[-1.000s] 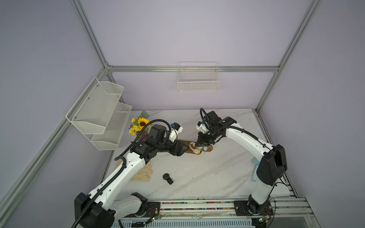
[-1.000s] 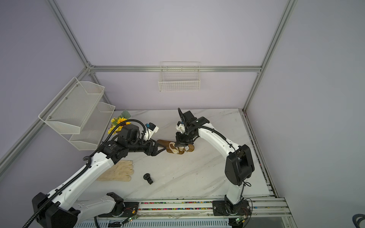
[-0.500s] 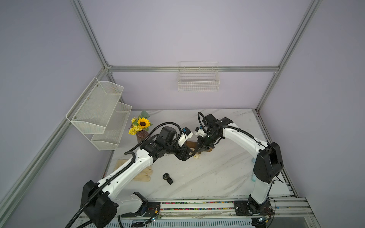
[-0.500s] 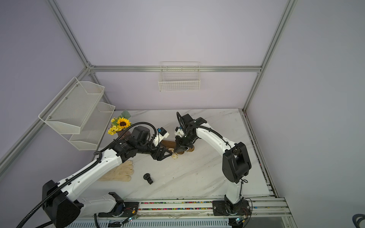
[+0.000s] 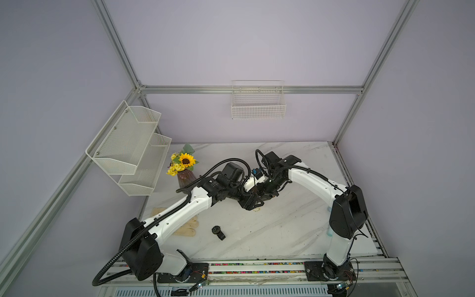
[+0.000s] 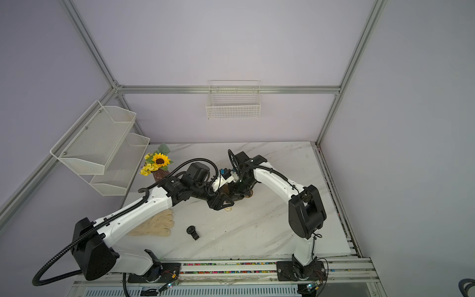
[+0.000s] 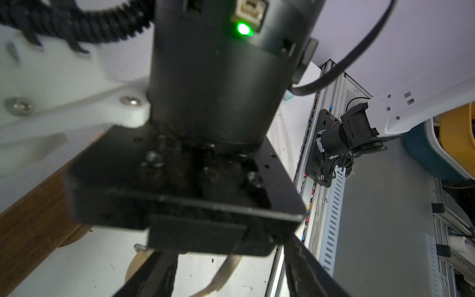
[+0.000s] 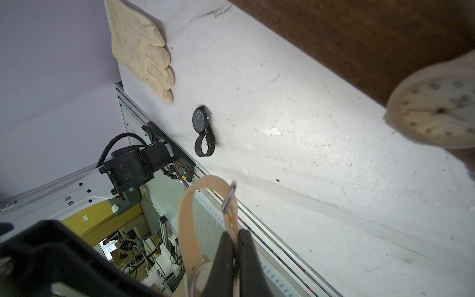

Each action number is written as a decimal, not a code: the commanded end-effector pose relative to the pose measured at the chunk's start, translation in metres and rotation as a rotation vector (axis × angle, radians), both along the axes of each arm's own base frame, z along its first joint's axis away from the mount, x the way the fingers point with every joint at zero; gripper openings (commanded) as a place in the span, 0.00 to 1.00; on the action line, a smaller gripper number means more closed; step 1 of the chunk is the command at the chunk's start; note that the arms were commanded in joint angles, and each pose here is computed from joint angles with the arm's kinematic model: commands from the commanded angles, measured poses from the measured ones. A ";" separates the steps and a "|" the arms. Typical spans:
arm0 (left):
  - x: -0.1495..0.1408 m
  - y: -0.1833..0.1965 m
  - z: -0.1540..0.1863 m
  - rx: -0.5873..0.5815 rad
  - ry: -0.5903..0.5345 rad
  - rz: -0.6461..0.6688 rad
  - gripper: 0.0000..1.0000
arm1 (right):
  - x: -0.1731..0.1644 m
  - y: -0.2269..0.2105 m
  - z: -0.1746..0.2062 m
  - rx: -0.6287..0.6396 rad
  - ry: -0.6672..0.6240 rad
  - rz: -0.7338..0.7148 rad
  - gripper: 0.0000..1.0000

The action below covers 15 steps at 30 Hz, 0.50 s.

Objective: Place watch on stand
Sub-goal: Pick up the watch at the center of the board.

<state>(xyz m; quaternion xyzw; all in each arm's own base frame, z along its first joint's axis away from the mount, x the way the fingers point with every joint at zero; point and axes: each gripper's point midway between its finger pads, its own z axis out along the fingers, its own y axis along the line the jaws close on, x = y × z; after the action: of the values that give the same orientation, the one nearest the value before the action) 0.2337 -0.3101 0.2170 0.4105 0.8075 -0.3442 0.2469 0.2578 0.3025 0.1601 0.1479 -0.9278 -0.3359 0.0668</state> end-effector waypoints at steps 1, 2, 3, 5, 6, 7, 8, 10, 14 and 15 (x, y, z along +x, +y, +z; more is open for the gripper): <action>-0.008 -0.004 0.013 -0.022 -0.015 -0.053 0.63 | -0.007 0.001 -0.002 0.003 0.020 0.037 0.00; -0.010 -0.004 0.010 -0.015 -0.006 -0.053 0.63 | -0.007 0.001 -0.001 0.005 0.021 0.039 0.00; -0.011 -0.002 0.006 -0.008 0.005 -0.052 0.63 | -0.007 0.001 -0.001 0.005 0.022 0.038 0.00; -0.014 -0.001 0.001 -0.002 0.018 -0.049 0.62 | -0.007 0.002 0.000 0.007 0.021 0.038 0.00; -0.015 0.001 -0.002 0.005 0.025 -0.047 0.62 | -0.007 0.002 0.000 0.010 0.024 0.039 0.00; -0.016 0.002 -0.005 0.009 0.030 -0.045 0.62 | -0.006 0.003 0.000 0.014 0.024 0.038 0.00; -0.016 0.003 -0.007 0.017 0.033 -0.040 0.62 | -0.007 0.004 0.001 0.018 0.028 0.040 0.00; -0.014 0.004 -0.011 0.030 0.030 -0.033 0.62 | -0.007 0.005 0.004 0.025 0.026 0.039 0.00; -0.009 0.001 -0.023 0.057 0.046 -0.033 0.60 | -0.007 0.004 0.005 0.029 0.026 0.037 0.00; -0.009 0.001 -0.025 0.061 0.049 -0.034 0.57 | -0.008 0.004 0.005 0.030 0.026 0.035 0.00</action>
<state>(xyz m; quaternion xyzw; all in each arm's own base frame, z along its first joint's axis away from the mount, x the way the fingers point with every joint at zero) 0.2254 -0.3083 0.2055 0.4135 0.8150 -0.3406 0.2208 0.2549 0.3039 0.1580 0.1514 -0.9245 -0.3411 0.0777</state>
